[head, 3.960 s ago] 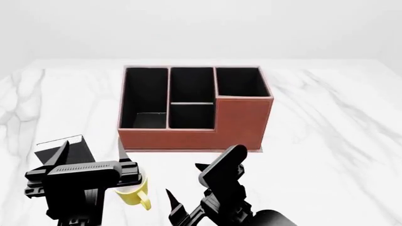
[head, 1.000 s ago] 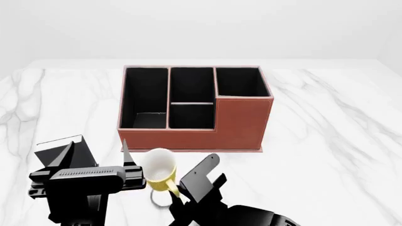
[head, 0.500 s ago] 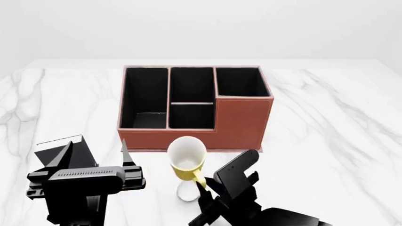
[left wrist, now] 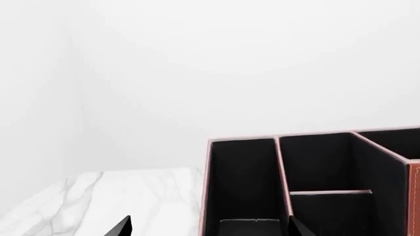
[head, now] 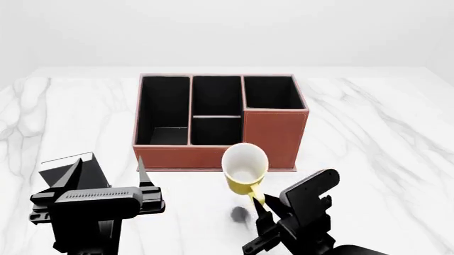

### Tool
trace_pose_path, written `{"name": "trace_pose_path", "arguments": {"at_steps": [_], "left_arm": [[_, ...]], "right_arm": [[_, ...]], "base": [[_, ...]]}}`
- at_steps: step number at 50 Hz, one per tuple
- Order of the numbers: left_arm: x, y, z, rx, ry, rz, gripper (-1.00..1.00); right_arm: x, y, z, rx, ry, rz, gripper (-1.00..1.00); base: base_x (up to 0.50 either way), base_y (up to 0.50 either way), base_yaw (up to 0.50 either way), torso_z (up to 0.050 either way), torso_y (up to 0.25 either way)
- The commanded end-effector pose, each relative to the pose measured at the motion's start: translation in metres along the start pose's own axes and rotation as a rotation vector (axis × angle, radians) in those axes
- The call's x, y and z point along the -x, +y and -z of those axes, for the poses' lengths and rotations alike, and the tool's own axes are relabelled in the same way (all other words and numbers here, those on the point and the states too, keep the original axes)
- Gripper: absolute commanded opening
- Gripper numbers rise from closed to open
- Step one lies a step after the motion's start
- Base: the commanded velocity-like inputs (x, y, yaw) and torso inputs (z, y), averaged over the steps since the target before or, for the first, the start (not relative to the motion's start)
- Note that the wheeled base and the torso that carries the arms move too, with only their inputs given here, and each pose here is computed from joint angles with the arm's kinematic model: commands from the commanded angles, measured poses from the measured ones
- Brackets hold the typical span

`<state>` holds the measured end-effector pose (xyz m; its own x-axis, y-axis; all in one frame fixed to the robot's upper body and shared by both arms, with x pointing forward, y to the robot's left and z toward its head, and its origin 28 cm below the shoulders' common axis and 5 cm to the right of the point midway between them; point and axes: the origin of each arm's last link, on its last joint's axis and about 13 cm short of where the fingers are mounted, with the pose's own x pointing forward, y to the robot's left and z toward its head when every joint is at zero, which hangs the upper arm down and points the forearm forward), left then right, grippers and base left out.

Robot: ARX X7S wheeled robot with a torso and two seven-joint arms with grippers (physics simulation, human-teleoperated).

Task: Pick up the yellow and white mug and place it to the right of the caddy.

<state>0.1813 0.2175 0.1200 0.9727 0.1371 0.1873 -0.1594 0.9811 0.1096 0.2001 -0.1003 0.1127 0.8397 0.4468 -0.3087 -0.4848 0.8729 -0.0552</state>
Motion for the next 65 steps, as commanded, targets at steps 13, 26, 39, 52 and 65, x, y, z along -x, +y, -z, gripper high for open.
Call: {"name": "trace_pose_path", "arguments": {"at_steps": [13, 26, 39, 52, 65], "left_arm": [[0.0, -0.001, -0.001, -0.005, -0.002, 0.004, 1.0], [0.0, -0.001, -0.001, -0.005, -0.002, 0.006, 1.0], [0.001, -0.001, -0.001, -0.005, -0.001, 0.004, 1.0], [0.003, 0.0, 0.0, -0.005, -0.002, 0.001, 1.0], [0.003, 0.0, 0.0, -0.002, -0.001, 0.001, 1.0]], "right_arm": [[0.03, -0.025, -0.003, -0.017, -0.04, 0.217, -1.0], [0.037, -0.043, 0.0, -0.033, -0.025, 0.39, -1.0], [0.031, -0.06, 0.001, -0.049, -0.012, 0.497, -1.0], [0.016, -0.08, 0.006, -0.086, 0.019, 0.572, -1.0], [-0.009, -0.096, 0.003, -0.096, 0.014, 0.598, -1.0]], "base": [[0.0, 0.0, 0.0, 0.0, 0.001], [0.0, 0.0, 0.0, 0.0, 0.0], [0.0, 0.0, 0.0, 0.0, 0.001], [0.0, 0.0, 0.0, 0.0, 0.001], [0.0, 0.0, 0.0, 0.0, 0.001]]}}
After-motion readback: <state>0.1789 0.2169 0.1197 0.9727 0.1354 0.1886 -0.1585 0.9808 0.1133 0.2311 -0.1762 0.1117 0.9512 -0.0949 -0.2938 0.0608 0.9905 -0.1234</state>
